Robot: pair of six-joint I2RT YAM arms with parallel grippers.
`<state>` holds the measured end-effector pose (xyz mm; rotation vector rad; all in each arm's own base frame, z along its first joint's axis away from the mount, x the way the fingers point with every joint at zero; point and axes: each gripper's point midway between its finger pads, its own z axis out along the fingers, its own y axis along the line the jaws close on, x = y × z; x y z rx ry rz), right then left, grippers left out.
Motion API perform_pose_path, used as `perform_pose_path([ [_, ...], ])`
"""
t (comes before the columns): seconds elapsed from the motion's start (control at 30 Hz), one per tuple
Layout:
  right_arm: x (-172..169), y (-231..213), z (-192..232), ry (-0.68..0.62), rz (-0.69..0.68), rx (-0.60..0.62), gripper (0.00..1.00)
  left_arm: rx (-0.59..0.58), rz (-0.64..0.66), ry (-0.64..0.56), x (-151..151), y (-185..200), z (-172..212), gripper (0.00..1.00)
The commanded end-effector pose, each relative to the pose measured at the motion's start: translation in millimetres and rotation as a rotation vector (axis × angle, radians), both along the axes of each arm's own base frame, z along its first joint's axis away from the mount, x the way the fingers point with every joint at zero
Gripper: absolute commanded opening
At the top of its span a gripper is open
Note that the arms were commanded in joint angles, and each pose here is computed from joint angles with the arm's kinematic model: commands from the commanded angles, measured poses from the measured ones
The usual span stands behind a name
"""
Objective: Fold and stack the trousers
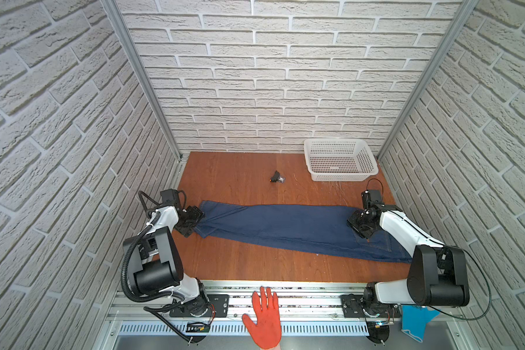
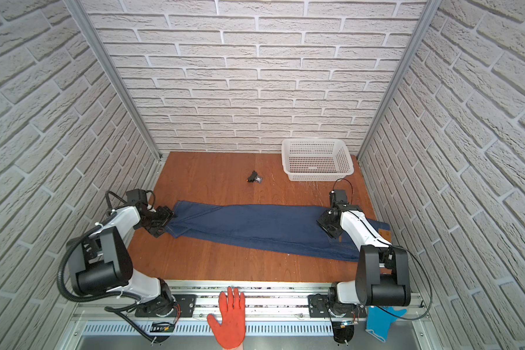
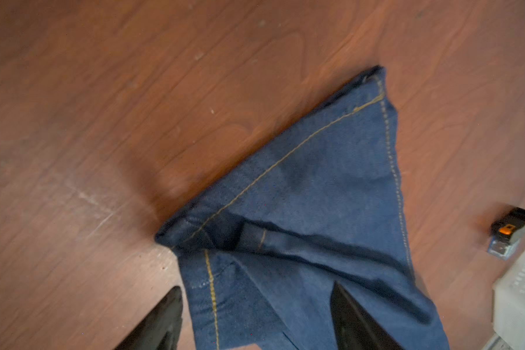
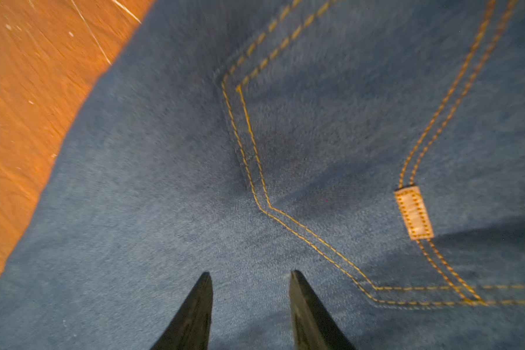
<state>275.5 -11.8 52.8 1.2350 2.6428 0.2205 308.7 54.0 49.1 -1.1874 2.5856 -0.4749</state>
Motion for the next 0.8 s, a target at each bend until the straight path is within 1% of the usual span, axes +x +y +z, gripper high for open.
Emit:
perform_pose_path([
  [0.0, 5, 2, -3, -0.019, 0.019, -0.007, 0.44, -0.010, -0.005, 0.024, -1, -4, -13, 0.71],
  [0.07, 4, 1, -5, -0.009, 0.023, -0.012, 0.43, -0.008, -0.007, 0.046, -4, -6, -21, 0.67],
  [0.17, 3, 0, -7, -0.001, 0.024, -0.017, 0.43, -0.004, -0.009, 0.059, -4, -8, -27, 0.56],
  [0.23, 3, 0, -7, -0.001, 0.026, -0.019, 0.43, 0.004, -0.012, 0.055, -2, -8, -26, 0.43],
  [0.3, 2, -1, -6, 0.000, 0.029, -0.022, 0.43, 0.019, -0.015, 0.040, 2, -7, -20, 0.25],
  [0.33, 2, -1, -5, 0.000, 0.031, -0.024, 0.43, 0.029, -0.023, 0.032, 4, -8, -15, 0.18],
  [0.4, 2, -1, -3, -0.004, 0.033, -0.025, 0.43, 0.080, -0.064, -0.005, 12, -8, 5, 0.08],
  [0.5, 1, -1, 2, -0.014, 0.034, -0.030, 0.43, 0.161, -0.143, -0.075, 25, -15, 45, 0.02],
  [0.63, -1, -1, 9, -0.030, 0.035, -0.030, 0.43, 0.270, -0.292, -0.175, 42, -36, 102, 0.04],
  [0.77, -3, -1, 15, -0.042, 0.037, -0.032, 0.43, 0.309, -0.453, -0.276, 59, -68, 140, 0.04],
])
